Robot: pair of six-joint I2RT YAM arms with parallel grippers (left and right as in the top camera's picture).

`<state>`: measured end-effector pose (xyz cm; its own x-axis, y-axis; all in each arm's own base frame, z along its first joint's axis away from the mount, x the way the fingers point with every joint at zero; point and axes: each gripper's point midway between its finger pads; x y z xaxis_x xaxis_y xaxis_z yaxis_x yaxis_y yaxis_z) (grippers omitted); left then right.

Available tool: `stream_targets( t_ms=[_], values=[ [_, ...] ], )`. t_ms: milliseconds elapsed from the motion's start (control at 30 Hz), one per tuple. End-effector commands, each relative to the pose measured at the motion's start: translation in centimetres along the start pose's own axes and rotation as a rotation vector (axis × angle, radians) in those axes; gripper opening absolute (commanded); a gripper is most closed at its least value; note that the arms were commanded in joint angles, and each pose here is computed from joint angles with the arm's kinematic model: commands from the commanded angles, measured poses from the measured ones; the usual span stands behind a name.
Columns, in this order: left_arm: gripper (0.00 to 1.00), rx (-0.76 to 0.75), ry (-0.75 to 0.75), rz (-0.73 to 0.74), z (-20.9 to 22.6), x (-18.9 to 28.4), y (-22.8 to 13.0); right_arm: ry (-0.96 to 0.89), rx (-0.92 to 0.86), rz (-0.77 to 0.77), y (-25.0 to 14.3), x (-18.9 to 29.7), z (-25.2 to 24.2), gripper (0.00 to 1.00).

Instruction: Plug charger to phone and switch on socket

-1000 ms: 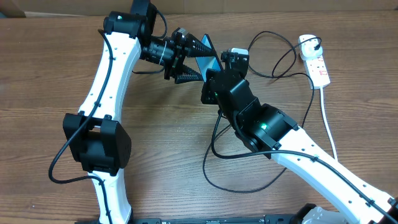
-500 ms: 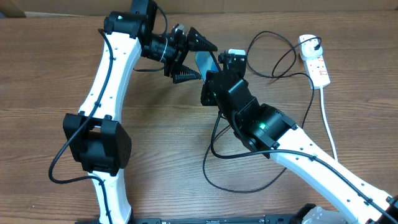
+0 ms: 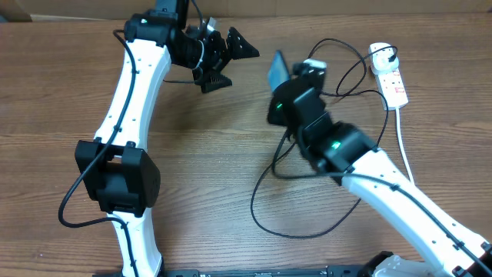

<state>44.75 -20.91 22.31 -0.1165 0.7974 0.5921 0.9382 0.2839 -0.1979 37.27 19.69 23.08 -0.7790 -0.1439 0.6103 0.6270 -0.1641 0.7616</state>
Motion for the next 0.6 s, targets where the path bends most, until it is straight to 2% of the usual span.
stream_targets(
  t_ms=[0, 100, 167, 367, 567],
  values=[
    [0.99, -0.217, -0.18, 0.048, -3.3, 2.8, -1.1, 0.112, -0.126, 0.044, 1.8, -0.3, -0.5, 0.04],
    [1.0, -0.337, -0.281, 0.069, -4.4, 4.5, -1.7, 0.155, -0.217, 0.101, 2.0, -0.7, -1.9, 0.04],
    [1.0, -0.39, -0.289, 0.051, -4.5, 5.7, -2.1, 0.188, -0.251, 0.13, 2.2, -0.8, -2.7, 0.04],
    [1.0, -0.483, -0.118, -0.123, -4.7, 10.2, -4.5, 0.239, -0.32, 0.183, 2.5, -0.8, -4.6, 0.04],
    [1.0, -0.563, 0.042, -0.334, -5.5, 16.5, -10.0, 0.269, -0.336, 0.207, 2.4, -0.7, -4.7, 0.04]
  ],
)
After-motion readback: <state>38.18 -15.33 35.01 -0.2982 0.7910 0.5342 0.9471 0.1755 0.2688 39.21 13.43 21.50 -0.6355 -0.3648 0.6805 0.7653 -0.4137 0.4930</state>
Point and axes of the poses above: each gripper's point midway between its finger pads, its own x axis back along the fingers, its own z axis along the line the jaws close on, y = z × x, and after that the axes turned 8 degrees about x, right-handed
